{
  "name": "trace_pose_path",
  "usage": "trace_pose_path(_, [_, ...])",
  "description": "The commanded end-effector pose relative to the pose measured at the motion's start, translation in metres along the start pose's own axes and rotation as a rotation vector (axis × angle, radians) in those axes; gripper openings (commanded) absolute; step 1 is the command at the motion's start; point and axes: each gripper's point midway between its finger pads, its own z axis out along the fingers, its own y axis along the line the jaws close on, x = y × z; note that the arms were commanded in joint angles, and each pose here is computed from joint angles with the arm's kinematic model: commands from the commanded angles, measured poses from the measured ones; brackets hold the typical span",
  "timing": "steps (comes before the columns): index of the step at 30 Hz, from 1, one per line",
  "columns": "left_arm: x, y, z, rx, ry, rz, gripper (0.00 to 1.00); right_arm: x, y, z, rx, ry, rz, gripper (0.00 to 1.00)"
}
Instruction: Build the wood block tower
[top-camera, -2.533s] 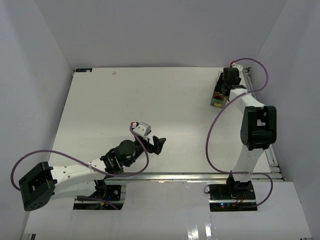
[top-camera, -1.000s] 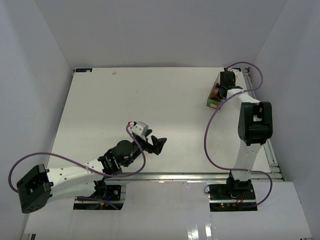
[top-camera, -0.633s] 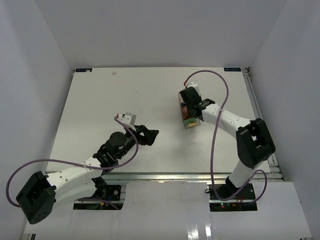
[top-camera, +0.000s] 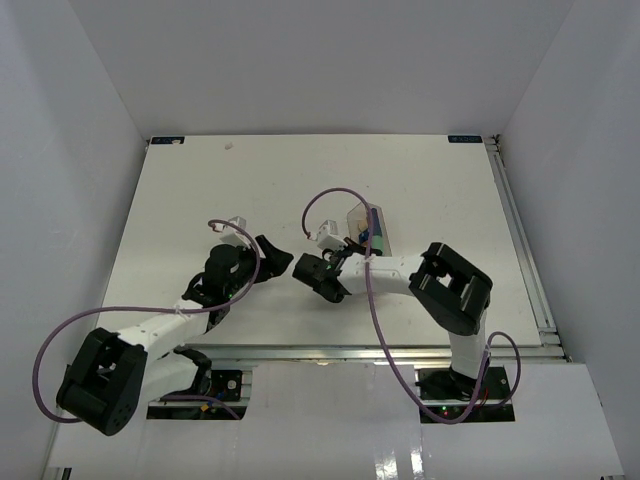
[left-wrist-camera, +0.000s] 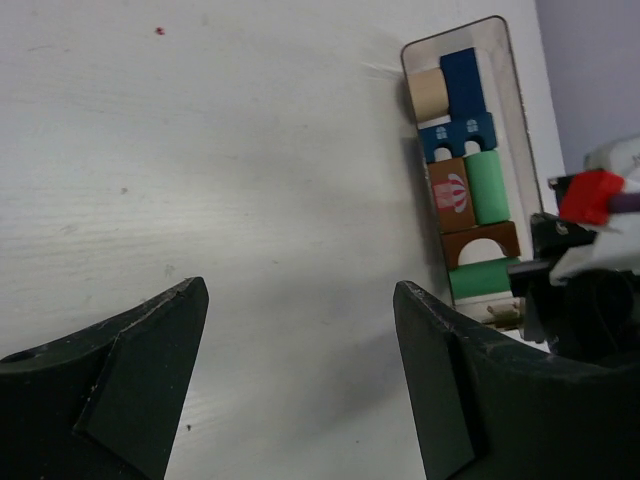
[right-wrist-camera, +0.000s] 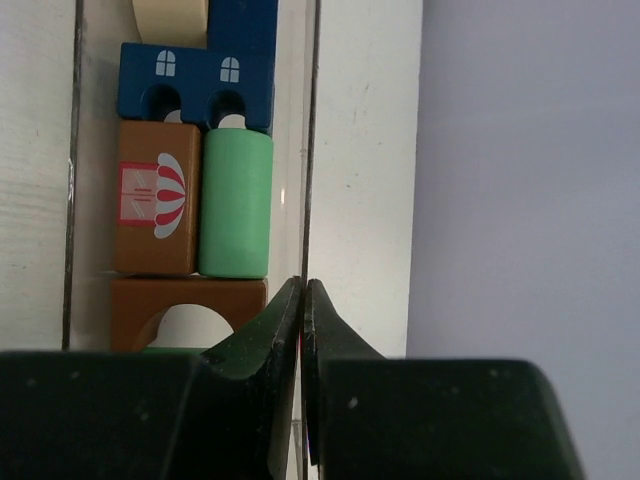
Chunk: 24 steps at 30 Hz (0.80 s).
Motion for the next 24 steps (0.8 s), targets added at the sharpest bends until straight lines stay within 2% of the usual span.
trace_pose_path(1, [-0.009, 0.016, 0.002, -0.081, -0.005, -0.089, 0.85, 0.001, -0.004, -0.005, 0.088, -0.024, -0.012, 0.08])
trace_pose_path(12, [-0.029, 0.055, -0.006, -0.242, -0.109, -0.117, 0.86, -0.021, 0.026, -0.031, 0.023, -0.093, -0.010, 0.12])
trace_pose_path(18, [-0.028, 0.051, -0.005, -0.216, -0.100, -0.116, 0.86, -0.027, 0.031, -0.041, 0.003, -0.120, -0.001, 0.23])
trace_pose_path(24, [-0.027, 0.048, -0.004, -0.190, -0.096, -0.100, 0.86, -0.031, 0.030, -0.045, -0.003, -0.129, 0.031, 0.40])
